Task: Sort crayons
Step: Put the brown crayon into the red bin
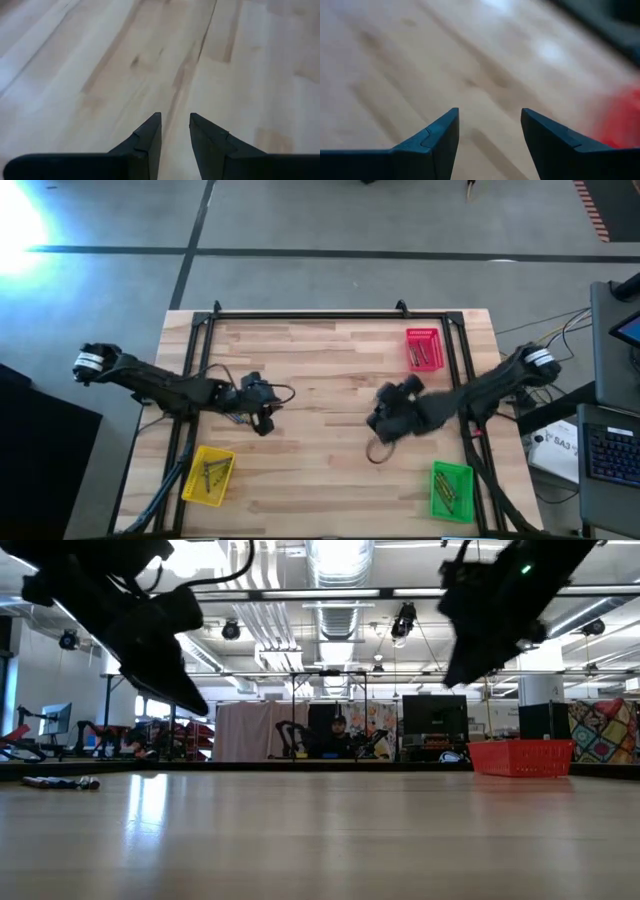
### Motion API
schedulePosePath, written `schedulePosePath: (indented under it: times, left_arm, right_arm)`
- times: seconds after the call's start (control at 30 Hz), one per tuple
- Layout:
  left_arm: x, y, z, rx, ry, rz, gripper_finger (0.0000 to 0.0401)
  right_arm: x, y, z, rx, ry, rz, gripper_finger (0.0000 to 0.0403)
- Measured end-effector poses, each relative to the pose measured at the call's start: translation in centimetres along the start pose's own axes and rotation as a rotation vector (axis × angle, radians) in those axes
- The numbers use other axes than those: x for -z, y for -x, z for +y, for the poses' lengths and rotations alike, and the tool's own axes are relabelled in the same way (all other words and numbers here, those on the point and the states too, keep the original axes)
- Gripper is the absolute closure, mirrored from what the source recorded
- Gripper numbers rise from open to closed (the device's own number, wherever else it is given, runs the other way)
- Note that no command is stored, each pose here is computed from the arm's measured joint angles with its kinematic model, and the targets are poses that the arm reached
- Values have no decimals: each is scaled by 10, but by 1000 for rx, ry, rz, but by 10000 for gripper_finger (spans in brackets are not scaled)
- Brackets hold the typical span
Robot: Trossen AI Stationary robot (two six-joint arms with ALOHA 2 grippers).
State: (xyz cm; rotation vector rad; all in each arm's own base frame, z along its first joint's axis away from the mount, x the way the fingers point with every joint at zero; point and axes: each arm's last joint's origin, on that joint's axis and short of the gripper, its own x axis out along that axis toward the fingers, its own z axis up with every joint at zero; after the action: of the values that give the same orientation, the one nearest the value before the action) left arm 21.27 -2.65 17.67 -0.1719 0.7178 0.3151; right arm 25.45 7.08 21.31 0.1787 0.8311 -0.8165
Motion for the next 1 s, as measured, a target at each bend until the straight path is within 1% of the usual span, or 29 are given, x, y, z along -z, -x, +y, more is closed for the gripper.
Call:
schedulePosePath:
  times: [0.1,0.13,0.2,0.23,0.27,0.37,0.43,0.5,0.57,0.7,0.87,1.0]
  left_arm:
    - [4,11,5,-21,12,45,317]
    - [7,14,8,-26,12,79,317]
    - [15,20,12,-26,38,167,317]
    - [19,23,14,-36,72,201,317]
    - [22,25,16,-55,111,239,317]
    - [33,32,24,-142,207,336,317]
    - [37,34,28,-204,274,375,316]
    - [41,35,30,-257,376,399,309]
    - [44,35,32,-299,455,427,295]
    - [45,31,34,-338,574,431,251]
    - [51,24,35,-408,655,456,191]
    - [56,16,34,-448,652,495,156]
  right_arm:
    - [-9,-25,-9,-263,-13,-41,200]
    - [-12,-32,-12,-345,-21,-66,200]
    - [-17,-42,-19,-473,-55,-124,200]
    - [-19,-46,-22,-506,-75,-148,200]
    - [-20,-50,-26,-517,-85,-167,200]
    - [-25,-58,-34,-487,-74,-199,200]
    - [-30,-63,-38,-460,-59,-209,200]
    - [-40,-67,-43,-441,-47,-214,200]
    - [-50,-69,-47,-439,-54,-203,200]
    - [-67,-71,-55,-434,-58,-185,200]
    - [-75,-71,-61,-413,-74,-199,200]
    - [-68,-72,-62,-401,-46,-142,200]
